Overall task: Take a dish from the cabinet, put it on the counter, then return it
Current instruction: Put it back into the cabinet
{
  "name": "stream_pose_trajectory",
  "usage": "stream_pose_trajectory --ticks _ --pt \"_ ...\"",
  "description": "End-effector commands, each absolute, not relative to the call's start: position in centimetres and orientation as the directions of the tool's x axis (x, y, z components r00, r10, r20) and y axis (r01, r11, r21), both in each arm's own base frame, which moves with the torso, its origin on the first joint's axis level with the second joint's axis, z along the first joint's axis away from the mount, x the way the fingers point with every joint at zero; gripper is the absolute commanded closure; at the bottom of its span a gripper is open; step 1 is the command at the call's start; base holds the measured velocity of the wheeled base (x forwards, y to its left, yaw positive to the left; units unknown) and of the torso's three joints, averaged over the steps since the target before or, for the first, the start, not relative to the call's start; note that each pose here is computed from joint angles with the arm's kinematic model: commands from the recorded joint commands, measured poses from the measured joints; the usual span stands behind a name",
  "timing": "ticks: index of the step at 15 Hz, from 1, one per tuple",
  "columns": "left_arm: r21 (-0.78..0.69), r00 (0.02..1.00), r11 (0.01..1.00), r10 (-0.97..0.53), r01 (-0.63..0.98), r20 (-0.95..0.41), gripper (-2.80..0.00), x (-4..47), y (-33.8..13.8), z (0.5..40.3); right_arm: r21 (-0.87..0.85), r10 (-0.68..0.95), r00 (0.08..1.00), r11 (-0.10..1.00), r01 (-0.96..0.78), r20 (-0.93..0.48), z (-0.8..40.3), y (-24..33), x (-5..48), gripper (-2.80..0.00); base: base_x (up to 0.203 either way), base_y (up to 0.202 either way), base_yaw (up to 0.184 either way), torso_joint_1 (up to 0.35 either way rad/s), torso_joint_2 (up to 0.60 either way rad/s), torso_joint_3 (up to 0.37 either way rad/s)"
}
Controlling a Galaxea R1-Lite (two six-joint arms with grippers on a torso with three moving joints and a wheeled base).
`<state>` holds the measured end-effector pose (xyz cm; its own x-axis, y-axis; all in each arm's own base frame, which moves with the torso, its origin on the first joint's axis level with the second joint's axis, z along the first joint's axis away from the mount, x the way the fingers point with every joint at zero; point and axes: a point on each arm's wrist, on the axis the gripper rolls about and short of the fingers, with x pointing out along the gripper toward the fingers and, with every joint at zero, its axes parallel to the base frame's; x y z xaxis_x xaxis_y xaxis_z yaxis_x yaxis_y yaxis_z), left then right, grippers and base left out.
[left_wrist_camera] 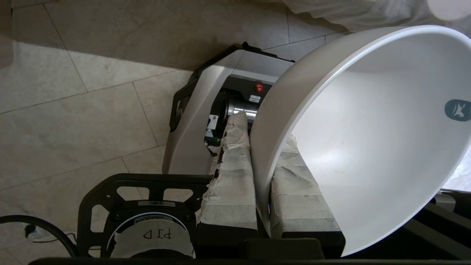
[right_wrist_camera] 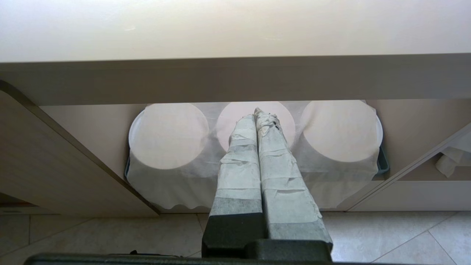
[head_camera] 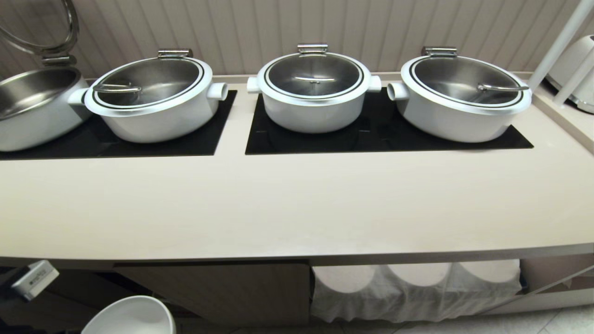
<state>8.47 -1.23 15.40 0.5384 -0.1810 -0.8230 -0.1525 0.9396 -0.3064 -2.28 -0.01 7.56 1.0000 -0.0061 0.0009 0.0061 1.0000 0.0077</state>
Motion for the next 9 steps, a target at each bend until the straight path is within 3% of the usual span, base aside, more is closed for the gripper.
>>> stream_pose_trajectory --ticks 1,9 --pt "-0.303 0.533 0.94 -0.177 -0.158 -0.828 0.0 8.46 -1.21 15.3 0.008 -0.005 1.0 1.0 0.005 0.002 7.56 -0.02 -2.28 0.0 0.0 0.0 0.0 0.0 0.0 0.0" --pt "-0.293 0.534 0.931 -0.137 -0.219 -0.834 0.0 7.61 -0.66 14.64 0.008 -0.006 1.0 1.0 0.006 0.002 7.56 -0.01 -2.28 0.0 0.0 0.0 0.0 0.0 0.0 0.0"
